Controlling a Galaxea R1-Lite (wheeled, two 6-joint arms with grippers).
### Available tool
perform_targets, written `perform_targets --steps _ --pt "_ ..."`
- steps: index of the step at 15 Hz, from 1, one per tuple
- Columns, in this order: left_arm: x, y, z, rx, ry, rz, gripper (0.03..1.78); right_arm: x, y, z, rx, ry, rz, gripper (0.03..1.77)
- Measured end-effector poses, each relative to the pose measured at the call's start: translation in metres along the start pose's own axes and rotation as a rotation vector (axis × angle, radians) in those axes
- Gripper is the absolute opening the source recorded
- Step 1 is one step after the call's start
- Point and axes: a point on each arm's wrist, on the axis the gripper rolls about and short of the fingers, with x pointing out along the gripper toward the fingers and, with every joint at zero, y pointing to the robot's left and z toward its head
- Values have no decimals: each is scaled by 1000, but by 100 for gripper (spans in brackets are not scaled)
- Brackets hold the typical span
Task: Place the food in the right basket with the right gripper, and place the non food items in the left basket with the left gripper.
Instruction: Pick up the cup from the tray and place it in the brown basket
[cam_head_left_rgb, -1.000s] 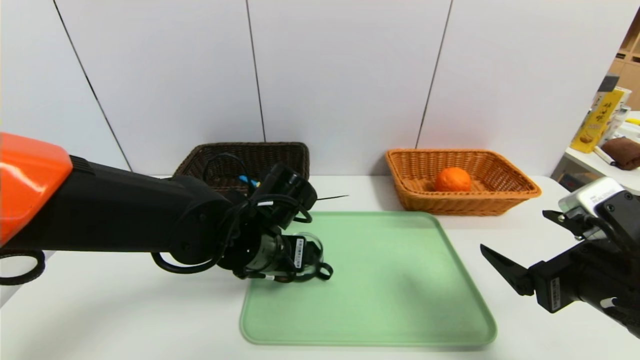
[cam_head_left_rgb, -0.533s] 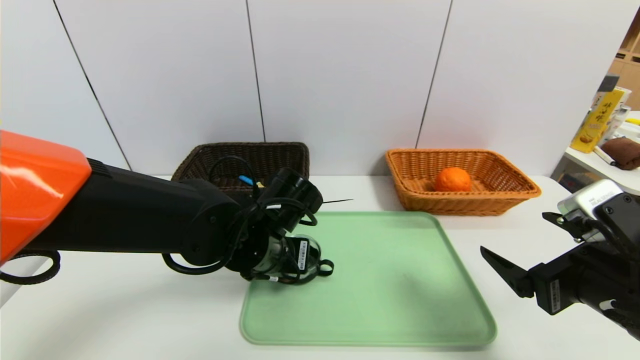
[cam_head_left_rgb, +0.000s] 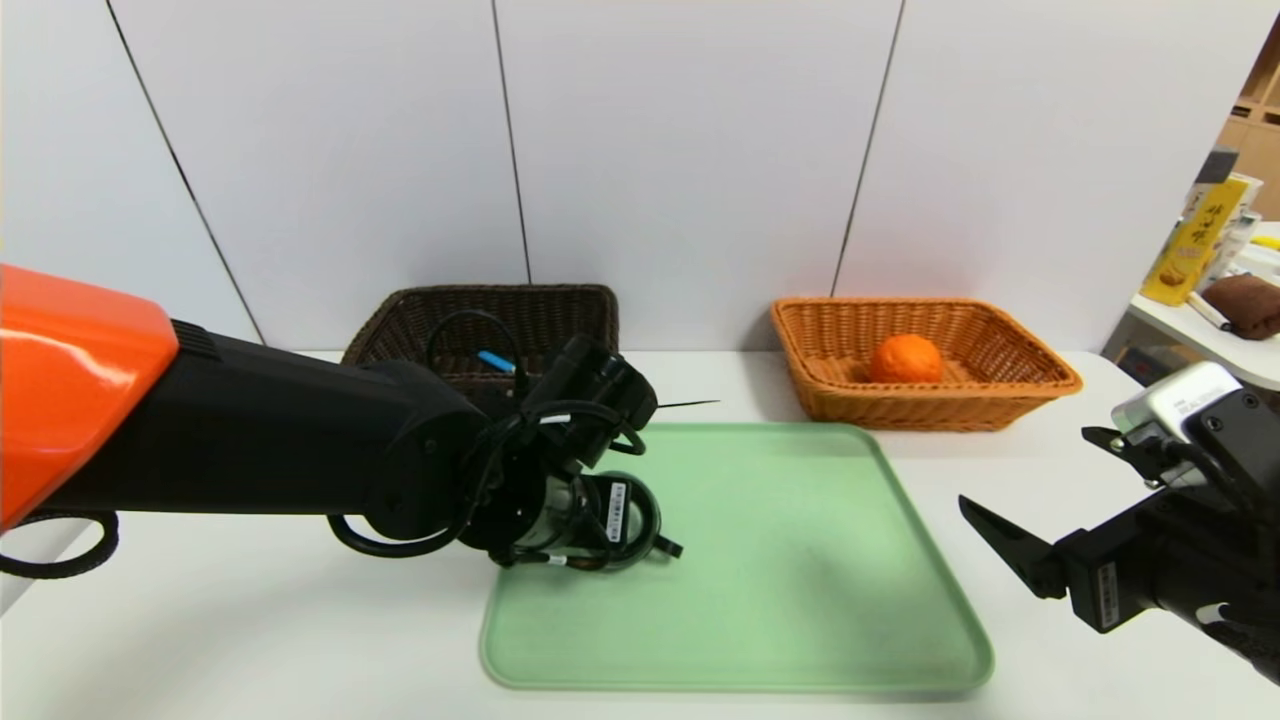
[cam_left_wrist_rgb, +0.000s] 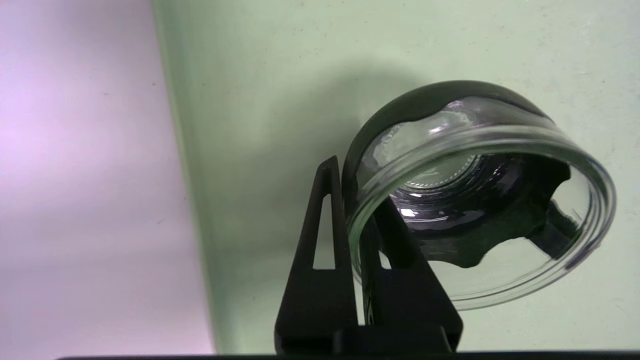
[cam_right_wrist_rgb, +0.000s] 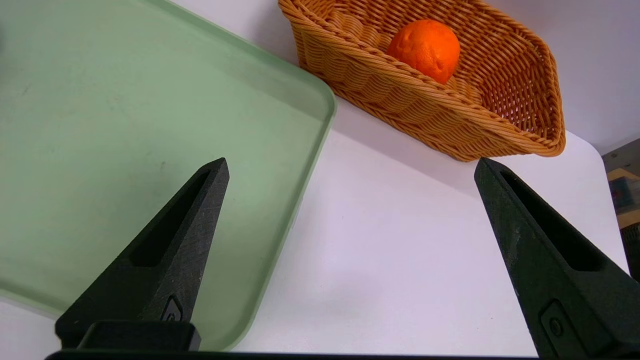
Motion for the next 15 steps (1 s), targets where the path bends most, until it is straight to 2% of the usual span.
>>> perform_targets --steps 6,11,15 --pt "-12 -4 3 6 -62 9 11 1 1 -1 -2 8 2 169" --pt "-61 -4 16 47 -230 5 11 3 1 -2 -2 13 4 169" --pt "-110 11 25 65 -380 46 11 3 2 -1 -9 14 5 169"
